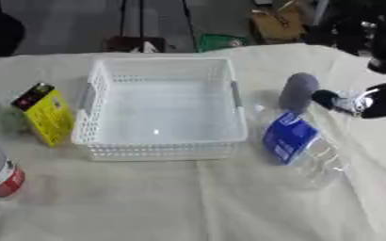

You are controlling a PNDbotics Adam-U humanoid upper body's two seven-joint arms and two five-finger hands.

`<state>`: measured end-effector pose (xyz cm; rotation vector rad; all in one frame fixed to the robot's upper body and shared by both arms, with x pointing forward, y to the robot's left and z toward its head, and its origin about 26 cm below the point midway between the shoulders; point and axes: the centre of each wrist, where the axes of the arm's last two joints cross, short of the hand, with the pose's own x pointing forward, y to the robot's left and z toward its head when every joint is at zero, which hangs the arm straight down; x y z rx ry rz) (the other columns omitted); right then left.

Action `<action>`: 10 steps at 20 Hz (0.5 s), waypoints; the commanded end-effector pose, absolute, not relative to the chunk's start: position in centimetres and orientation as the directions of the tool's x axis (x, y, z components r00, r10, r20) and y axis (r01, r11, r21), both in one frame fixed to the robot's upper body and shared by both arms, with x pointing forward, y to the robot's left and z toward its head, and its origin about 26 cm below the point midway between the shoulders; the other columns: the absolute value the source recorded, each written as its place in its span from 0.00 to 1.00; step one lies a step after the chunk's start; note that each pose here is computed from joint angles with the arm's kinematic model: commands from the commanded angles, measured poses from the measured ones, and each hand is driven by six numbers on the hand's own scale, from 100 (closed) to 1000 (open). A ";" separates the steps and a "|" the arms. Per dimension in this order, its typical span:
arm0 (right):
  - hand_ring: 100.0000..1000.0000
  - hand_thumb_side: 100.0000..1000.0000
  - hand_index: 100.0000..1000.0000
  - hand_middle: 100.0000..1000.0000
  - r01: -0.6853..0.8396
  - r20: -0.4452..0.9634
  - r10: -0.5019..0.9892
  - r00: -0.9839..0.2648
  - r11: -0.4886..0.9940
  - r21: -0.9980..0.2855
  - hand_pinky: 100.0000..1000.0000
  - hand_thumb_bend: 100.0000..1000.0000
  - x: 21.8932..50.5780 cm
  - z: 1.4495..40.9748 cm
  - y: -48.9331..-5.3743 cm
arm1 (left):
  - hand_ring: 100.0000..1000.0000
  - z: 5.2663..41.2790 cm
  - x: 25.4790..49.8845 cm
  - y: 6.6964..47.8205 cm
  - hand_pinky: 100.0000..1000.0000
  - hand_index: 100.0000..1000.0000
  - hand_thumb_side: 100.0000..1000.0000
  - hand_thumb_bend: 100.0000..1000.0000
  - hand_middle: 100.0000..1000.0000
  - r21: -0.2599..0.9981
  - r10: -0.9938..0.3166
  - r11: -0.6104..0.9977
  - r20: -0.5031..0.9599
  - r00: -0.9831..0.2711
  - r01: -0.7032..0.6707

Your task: Pick up objects on the table and place them in the box.

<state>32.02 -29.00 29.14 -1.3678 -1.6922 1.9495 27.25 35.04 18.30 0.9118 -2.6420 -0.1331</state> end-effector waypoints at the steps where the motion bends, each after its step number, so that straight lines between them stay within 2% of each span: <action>1: 0.88 1.00 0.96 0.83 0.349 -0.437 0.727 -0.530 -0.283 -0.893 0.86 0.45 32.0 28.9 -29.0 | 1.00 19.1 27.1 35.0 0.95 1.00 0.74 0.00 1.00 0.190 -0.611 0.792 0.265 -0.746 -0.581; 4: 0.86 1.00 0.96 0.81 0.265 -0.334 0.788 -0.517 -0.223 -0.938 0.85 0.45 32.0 26.9 -28.2 | 1.00 19.1 27.2 35.0 0.95 1.00 0.74 0.00 1.00 0.190 -0.611 0.791 0.264 -0.746 -0.581; 7: 0.85 1.00 0.95 0.80 0.223 -0.290 0.811 -0.508 -0.201 -0.954 0.84 0.44 31.8 25.7 -27.7 | 1.00 19.1 27.2 35.0 0.95 1.00 0.73 0.00 1.00 0.192 -0.612 0.791 0.264 -0.745 -0.581; 9: 0.84 1.00 0.95 0.79 0.220 -0.272 0.827 -0.493 -0.184 -0.958 0.84 0.42 31.5 24.7 -27.6 | 1.00 19.0 27.1 35.1 0.95 1.00 0.73 0.00 1.00 0.191 -0.617 0.787 0.268 -0.740 -0.587; 10: 0.83 1.00 0.94 0.78 0.224 -0.271 0.834 -0.481 -0.182 -0.957 0.84 0.38 31.4 24.3 -27.6 | 1.00 19.0 27.0 35.2 0.95 1.00 0.73 0.00 1.00 0.192 -0.619 0.785 0.268 -0.738 -0.589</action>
